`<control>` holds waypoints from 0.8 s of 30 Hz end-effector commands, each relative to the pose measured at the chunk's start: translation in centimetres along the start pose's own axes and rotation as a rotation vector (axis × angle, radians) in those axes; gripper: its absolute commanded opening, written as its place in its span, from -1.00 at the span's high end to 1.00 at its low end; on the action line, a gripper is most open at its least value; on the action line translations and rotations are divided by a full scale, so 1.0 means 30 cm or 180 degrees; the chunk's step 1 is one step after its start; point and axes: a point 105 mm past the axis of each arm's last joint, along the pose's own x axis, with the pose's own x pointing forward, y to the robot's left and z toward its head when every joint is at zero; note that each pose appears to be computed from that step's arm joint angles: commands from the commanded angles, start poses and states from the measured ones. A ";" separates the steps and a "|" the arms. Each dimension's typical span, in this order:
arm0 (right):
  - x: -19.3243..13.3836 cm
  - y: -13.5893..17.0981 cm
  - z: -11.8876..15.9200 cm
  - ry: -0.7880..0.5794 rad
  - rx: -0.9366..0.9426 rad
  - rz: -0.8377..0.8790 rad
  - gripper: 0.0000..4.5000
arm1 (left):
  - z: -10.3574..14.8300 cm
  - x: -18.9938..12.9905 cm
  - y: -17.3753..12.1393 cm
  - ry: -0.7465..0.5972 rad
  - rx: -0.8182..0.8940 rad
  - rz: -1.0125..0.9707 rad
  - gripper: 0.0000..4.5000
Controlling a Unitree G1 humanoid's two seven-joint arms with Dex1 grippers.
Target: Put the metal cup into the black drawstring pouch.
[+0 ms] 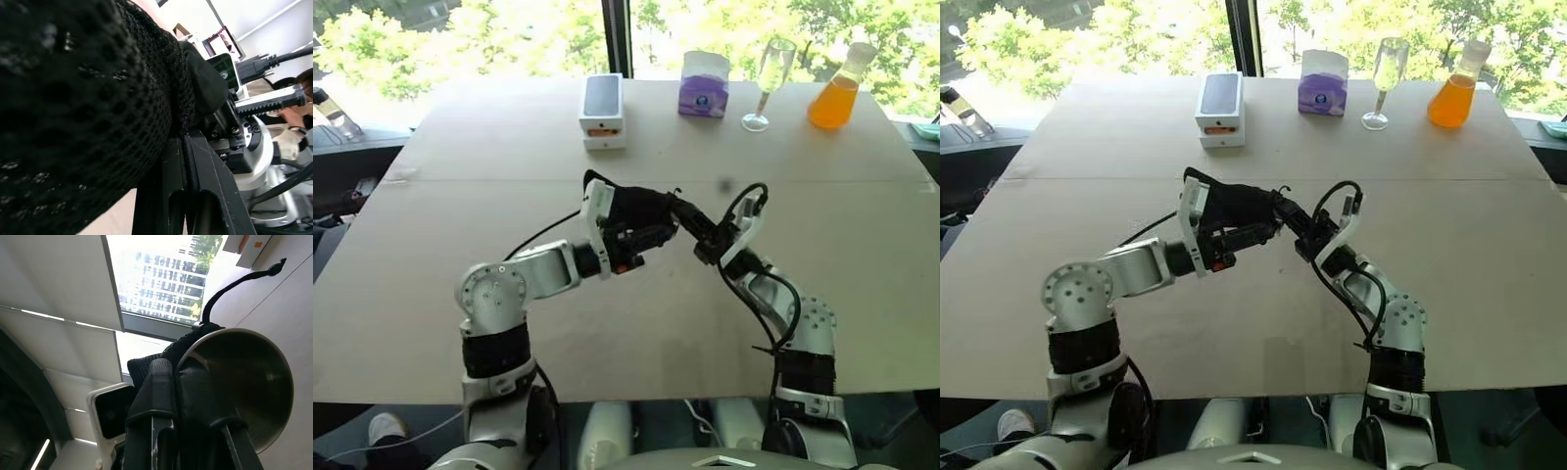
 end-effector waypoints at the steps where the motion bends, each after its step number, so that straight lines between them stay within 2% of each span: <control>1: 0.019 0.078 -0.037 0.0169 -0.0699 0.0213 0.99 | 0.033 0.029 -0.032 -0.0195 -0.0012 -0.0204 1.00; 7: -0.010 0.080 -0.120 0.0557 -0.1356 0.0377 0.99 | 0.080 0.023 -0.036 -0.0414 -0.0630 -0.0531 1.00; 14: -0.026 0.072 -0.129 0.0573 -0.1795 0.0627 0.99 | 0.173 -0.008 -0.095 -0.0697 -0.1124 -0.1004 1.00; 19: -0.026 0.049 -0.145 0.0755 -0.2275 0.0660 0.99 | 0.168 -0.012 -0.148 -0.0491 -0.1070 -0.1136 1.00; 24: -0.016 0.045 -0.155 0.0835 -0.2719 0.0741 0.99 | 0.118 0.003 -0.172 -0.0142 -0.0957 -0.1077 1.00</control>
